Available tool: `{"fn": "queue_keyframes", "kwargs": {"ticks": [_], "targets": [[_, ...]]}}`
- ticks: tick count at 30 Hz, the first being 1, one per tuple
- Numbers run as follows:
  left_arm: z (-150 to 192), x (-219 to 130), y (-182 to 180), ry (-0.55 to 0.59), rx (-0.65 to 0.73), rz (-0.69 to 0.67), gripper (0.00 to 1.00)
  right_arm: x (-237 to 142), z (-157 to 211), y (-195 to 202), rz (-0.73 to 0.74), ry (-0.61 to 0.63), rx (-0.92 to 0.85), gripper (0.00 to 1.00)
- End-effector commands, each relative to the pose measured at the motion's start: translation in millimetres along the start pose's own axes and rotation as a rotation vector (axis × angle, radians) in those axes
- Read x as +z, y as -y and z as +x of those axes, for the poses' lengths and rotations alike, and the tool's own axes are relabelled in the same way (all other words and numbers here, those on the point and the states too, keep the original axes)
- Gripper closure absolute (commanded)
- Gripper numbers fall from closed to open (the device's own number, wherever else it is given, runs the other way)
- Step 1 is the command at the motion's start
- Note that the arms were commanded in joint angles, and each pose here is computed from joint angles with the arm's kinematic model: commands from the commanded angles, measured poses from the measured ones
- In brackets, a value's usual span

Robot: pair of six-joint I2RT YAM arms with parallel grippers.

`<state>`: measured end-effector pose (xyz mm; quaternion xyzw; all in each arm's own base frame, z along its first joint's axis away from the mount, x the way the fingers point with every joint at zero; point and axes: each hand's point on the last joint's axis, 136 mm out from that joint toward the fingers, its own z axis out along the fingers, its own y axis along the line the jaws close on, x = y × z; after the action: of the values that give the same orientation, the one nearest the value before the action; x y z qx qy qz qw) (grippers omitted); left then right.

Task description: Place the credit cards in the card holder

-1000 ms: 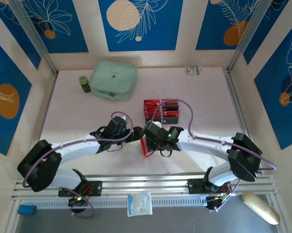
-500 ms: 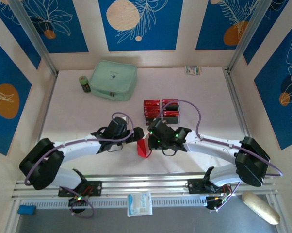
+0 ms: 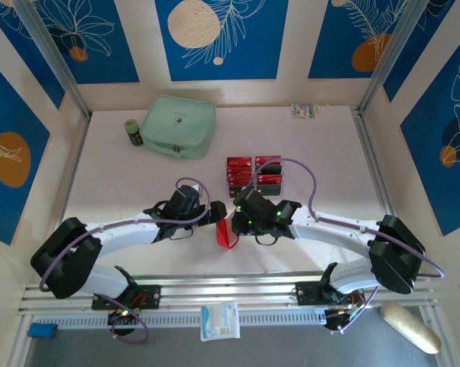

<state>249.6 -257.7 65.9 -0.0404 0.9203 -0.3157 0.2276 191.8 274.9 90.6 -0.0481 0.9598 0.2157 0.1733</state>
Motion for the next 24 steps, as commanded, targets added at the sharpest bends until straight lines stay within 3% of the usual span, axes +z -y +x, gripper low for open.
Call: {"fn": "queue_keyframes", "kwargs": {"ticks": [1, 11, 15, 24], "targets": [[5.4, 3.0, -2.1, -0.009, 0.032, -0.003, 0.00, 6.6, 4.7, -0.1, -0.012, -0.026, 0.006, 0.82], [6.2, 4.5, -3.4, -0.008, 0.033, -0.003, 0.00, 10.6, 4.8, -0.3, -0.025, -0.036, 0.020, 0.90], [6.7, 4.8, -4.1, -0.009, 0.032, -0.004, 0.00, 11.7, 5.1, -1.0, -0.031, -0.041, 0.025, 0.84], [7.3, 5.9, -5.4, -0.008, 0.032, -0.004, 0.00, 14.3, 5.9, -4.2, -0.044, -0.049, 0.029, 0.82]]}}
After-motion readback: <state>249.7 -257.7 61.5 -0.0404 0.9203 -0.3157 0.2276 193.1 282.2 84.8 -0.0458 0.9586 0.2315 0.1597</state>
